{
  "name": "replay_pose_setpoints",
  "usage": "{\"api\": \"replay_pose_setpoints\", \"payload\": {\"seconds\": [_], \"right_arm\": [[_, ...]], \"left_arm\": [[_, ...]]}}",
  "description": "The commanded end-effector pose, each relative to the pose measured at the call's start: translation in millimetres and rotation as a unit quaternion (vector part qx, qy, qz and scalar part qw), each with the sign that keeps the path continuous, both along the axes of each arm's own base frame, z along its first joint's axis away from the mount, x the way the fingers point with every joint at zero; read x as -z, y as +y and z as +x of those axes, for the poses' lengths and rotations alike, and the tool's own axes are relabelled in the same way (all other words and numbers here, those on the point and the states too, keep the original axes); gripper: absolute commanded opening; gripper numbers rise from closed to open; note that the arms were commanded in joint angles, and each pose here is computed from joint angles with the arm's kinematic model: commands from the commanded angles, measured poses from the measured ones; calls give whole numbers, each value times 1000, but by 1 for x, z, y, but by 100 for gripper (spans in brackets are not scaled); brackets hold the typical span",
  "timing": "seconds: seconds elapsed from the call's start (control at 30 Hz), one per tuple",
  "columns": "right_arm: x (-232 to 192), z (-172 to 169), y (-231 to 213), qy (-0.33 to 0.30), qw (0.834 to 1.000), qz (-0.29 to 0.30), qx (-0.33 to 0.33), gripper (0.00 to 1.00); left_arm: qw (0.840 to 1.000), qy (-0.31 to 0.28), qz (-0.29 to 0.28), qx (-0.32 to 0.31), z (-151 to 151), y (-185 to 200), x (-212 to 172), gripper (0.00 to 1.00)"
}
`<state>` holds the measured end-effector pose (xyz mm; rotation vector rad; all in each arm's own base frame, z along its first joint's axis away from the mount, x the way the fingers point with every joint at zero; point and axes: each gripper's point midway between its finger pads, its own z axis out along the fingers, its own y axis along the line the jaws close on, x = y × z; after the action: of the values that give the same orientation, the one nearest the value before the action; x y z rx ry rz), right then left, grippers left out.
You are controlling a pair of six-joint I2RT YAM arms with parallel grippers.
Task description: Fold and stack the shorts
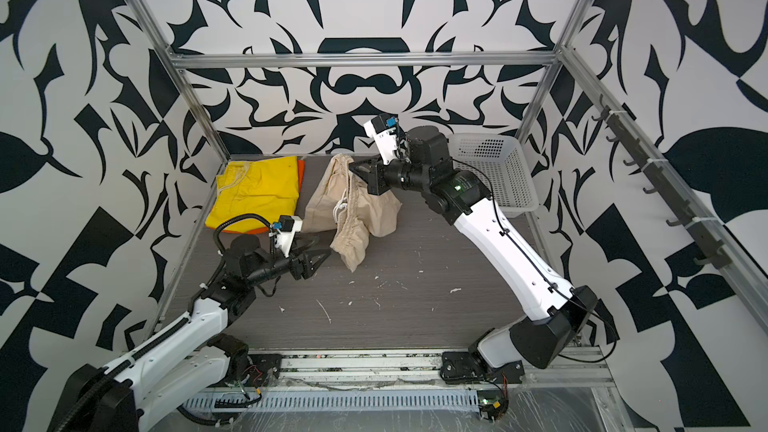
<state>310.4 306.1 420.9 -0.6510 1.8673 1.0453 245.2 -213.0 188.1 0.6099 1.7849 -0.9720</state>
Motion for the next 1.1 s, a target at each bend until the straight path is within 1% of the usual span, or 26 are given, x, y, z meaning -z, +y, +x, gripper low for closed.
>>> {"api": "replay_pose_setpoints", "payload": {"seconds": [0.0,0.2,0.4,0.67,0.77,0.8,0.83,0.93,1.0,1.07], "right_arm": [[-45,-15,-5,-53,998,34,-20,0],[-50,-16,-7,-55,998,38,-20,0],[-52,-16,-6,-52,998,42,-21,0],[-51,-11,-12,-54,998,36,-2,0],[-51,-10,-14,-55,998,35,5,0],[-51,-11,-14,-55,998,35,5,0],[-51,-9,-15,-55,998,35,8,0],[-50,-9,-18,-55,998,35,16,0],[-50,-7,-23,-54,998,34,29,0],[-50,-3,-30,-56,996,31,53,0]], "left_arm": [[998,-55,-24,-11,8,-4,-12,76],[996,-80,-36,30,1,-28,-10,78],[993,-88,-45,59,-1,-48,-10,78],[985,-106,-69,114,-19,-76,-24,78],[985,-111,-76,111,-19,-79,-29,78],[985,-112,-79,107,-19,-79,-31,77],[985,-114,-83,100,-17,-78,-33,74],[986,-116,-92,73,-11,-72,-37,60],[988,-113,-97,48,-5,-67,-42,48],[991,-105,-86,9,3,-57,-45,37]]}}
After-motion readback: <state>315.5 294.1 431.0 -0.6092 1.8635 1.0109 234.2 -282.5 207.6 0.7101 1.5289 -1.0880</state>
